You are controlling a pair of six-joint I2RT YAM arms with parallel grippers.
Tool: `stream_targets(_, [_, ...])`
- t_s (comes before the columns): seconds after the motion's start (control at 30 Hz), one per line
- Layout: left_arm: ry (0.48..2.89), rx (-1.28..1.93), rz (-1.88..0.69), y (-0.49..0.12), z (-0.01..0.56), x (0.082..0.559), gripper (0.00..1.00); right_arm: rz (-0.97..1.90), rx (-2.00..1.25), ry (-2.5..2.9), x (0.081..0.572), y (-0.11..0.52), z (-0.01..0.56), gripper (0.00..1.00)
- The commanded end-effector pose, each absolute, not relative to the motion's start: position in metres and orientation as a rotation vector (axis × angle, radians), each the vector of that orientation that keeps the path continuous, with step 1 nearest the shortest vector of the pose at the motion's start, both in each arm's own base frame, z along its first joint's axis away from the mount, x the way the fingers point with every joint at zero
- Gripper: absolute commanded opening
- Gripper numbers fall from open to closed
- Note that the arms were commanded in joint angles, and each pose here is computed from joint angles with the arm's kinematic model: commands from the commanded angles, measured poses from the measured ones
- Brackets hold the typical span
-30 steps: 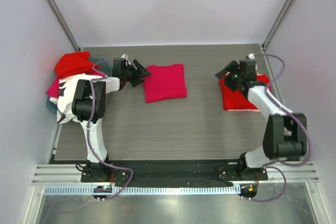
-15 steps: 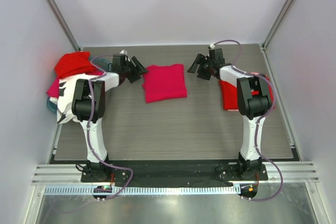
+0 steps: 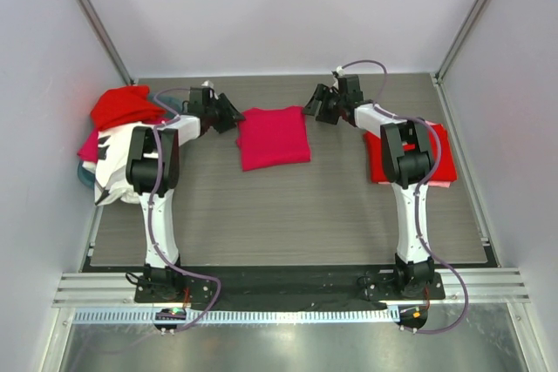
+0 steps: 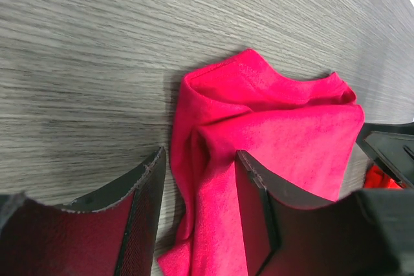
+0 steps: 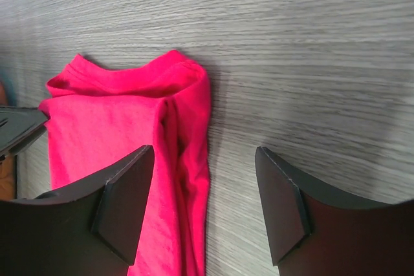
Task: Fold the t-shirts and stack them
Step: Neatly place the folded tshirt to the corner
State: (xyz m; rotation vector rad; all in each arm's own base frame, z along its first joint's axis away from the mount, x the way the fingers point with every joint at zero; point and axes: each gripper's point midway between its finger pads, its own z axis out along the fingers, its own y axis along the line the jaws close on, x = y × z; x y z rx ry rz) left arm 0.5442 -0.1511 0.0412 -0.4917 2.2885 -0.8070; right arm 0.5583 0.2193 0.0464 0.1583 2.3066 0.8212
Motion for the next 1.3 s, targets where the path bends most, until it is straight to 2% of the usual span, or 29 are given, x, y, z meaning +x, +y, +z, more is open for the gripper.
stream_targets(0.0, [2.295,-0.481,-0.803,-0.149,0.039,0.548,0.48,0.846,0.111,2.324,0.555,0.234,0.037,0.7])
stream_targets(0.33, [2.3,-0.477,-0.813,-0.151,0.034,0.55,0.42,0.884,0.111,2.33,0.555,0.248,0.03,0.67])
stream_targets(0.5, [2.302,-0.483,-0.817,-0.152,0.031,0.552,0.41,0.889,0.142,2.353,0.56,0.253,0.022,0.55])
stream_targets(0.73, [2.314,-0.478,-0.803,-0.152,0.022,0.56,0.29,0.87,0.186,2.372,0.568,0.254,0.008,0.5])
stream_targets(0.8, [2.311,-0.474,-0.803,-0.152,0.022,0.562,0.24,0.881,0.187,2.371,0.572,0.257,0.007,0.4])
stream_targets(0.83, [2.31,-0.479,-0.801,-0.151,0.021,0.563,0.15,0.892,0.196,2.371,0.574,0.258,0.007,0.35])
stream_targets(0.87, [2.307,-0.48,-0.806,-0.153,0.023,0.564,0.09,0.9,0.198,2.38,0.574,0.259,0.001,0.25])
stream_targets(0.93, [2.296,-0.483,-0.814,-0.154,0.026,0.568,0.0,0.92,0.197,2.37,0.577,0.264,0.007,0.19])
stream_targets(0.97, [2.291,-0.48,-0.817,-0.155,0.029,0.569,0.0,0.924,0.195,2.362,0.578,0.265,0.01,0.11])
stream_targets(1.03, [2.275,-0.469,-0.814,-0.156,0.038,0.571,0.0,0.917,0.193,2.348,0.579,0.265,0.016,0.04])
stream_targets(1.07, [2.27,-0.459,-0.811,-0.157,0.042,0.57,0.0,0.916,0.186,2.325,0.581,0.266,0.023,0.01])
stream_targets(1.27, [2.208,-0.404,-0.829,-0.16,0.087,0.549,0.0,0.912,0.183,2.218,0.555,0.254,0.075,0.01])
